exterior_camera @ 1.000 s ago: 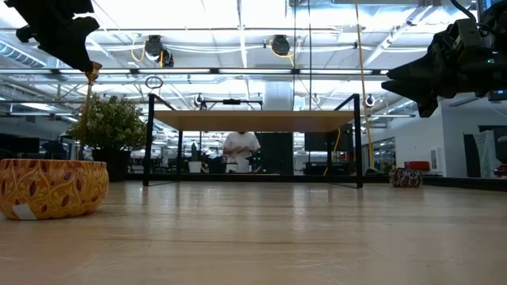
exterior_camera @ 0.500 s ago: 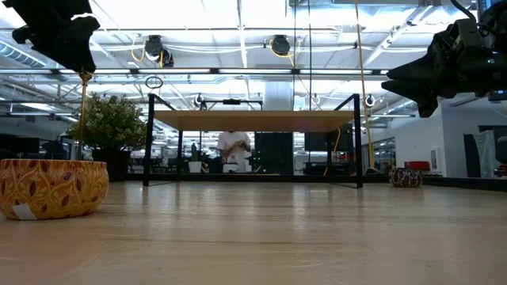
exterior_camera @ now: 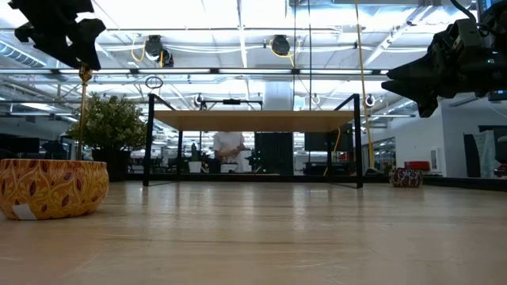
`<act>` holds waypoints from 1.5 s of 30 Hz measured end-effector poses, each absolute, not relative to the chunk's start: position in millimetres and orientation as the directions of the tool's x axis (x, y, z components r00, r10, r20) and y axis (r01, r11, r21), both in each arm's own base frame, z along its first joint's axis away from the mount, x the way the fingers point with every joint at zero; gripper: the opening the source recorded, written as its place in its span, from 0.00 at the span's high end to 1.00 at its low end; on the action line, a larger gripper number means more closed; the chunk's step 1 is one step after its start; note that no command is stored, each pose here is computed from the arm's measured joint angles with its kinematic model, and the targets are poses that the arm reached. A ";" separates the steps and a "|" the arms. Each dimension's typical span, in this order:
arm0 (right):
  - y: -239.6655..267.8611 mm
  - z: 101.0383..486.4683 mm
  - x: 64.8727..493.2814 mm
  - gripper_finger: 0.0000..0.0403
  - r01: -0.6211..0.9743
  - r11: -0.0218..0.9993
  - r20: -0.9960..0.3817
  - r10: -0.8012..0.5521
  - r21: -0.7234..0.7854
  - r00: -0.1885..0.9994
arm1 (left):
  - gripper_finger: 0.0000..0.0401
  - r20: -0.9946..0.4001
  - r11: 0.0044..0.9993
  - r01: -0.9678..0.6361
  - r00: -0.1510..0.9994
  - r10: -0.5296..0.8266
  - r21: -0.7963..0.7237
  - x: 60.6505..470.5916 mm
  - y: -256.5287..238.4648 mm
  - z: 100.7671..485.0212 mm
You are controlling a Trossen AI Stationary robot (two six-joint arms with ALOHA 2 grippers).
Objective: Pick & Place candle stick holders
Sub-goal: Put the top left gold candle holder on the shelf
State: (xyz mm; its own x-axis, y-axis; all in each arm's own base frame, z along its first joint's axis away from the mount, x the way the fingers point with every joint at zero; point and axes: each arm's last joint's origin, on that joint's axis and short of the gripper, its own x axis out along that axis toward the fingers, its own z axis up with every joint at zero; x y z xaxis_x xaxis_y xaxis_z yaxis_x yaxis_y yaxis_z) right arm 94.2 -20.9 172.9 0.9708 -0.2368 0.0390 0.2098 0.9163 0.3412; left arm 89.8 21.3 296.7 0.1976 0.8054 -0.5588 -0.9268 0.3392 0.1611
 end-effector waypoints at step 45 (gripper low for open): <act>-20.9 172.9 94.2 0.69 0.210 0.916 0.040 -0.237 0.342 0.971 | 0.74 -0.576 0.258 -0.954 0.127 0.808 0.152 114.0 35.2 292.1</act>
